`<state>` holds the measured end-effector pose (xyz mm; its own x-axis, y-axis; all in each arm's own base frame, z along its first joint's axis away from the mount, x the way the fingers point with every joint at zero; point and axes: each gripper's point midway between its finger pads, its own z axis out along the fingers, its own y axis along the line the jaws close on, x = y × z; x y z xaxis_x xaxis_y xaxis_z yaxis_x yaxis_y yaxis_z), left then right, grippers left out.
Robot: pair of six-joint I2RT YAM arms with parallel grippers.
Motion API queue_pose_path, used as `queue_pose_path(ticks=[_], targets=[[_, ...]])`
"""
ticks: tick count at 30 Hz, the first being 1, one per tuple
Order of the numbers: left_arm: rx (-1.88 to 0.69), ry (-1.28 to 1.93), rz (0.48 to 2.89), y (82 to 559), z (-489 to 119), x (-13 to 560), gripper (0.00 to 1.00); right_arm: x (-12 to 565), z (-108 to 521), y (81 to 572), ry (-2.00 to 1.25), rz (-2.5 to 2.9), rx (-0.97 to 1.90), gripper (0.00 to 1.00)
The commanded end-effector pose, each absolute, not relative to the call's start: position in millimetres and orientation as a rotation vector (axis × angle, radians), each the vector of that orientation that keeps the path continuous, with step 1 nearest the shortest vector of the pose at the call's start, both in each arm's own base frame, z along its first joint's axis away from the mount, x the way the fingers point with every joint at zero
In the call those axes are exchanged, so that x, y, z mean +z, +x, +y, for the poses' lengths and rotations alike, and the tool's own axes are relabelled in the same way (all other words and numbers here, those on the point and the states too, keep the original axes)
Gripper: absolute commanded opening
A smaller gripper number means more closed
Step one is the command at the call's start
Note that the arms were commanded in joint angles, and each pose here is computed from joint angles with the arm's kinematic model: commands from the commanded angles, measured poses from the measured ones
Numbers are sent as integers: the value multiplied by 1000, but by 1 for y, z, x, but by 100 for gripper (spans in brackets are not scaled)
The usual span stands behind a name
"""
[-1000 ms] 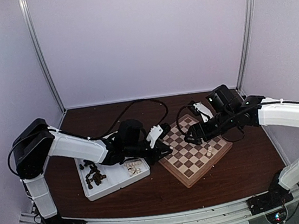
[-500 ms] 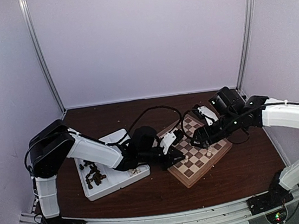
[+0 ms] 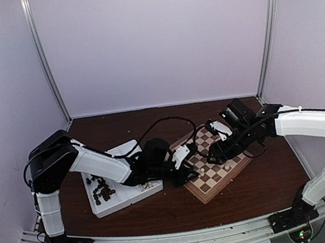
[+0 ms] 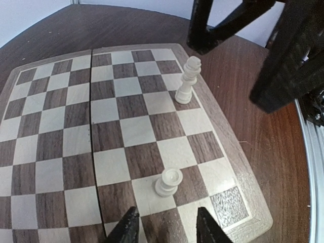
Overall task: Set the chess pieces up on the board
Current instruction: Place the chess piece on the chessboard, then pick up the chess piece from the chessboard.
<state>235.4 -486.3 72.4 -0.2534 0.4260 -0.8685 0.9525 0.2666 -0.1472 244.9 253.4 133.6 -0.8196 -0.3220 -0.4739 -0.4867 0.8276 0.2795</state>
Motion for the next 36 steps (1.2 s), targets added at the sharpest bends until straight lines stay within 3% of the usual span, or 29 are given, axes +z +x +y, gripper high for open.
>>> queue_pose_path(ticks=[1, 9, 19, 36], targets=[[-851, 1188, 1777, 241, -469, 110, 40, 135, 261, 247, -635, 2607, 499, 64], [-675, 1054, 1895, 263, -395, 129, 48, 126, 285, 254, -678, 2616, 430, 58], [-318, 789, 2213, 310, -283, 115, 48, 89, 294, 265, -747, 2696, 224, 53], [-208, 730, 2329, 327, -266, 98, 47, 69, 291, 261, -785, 2751, 127, 38]])
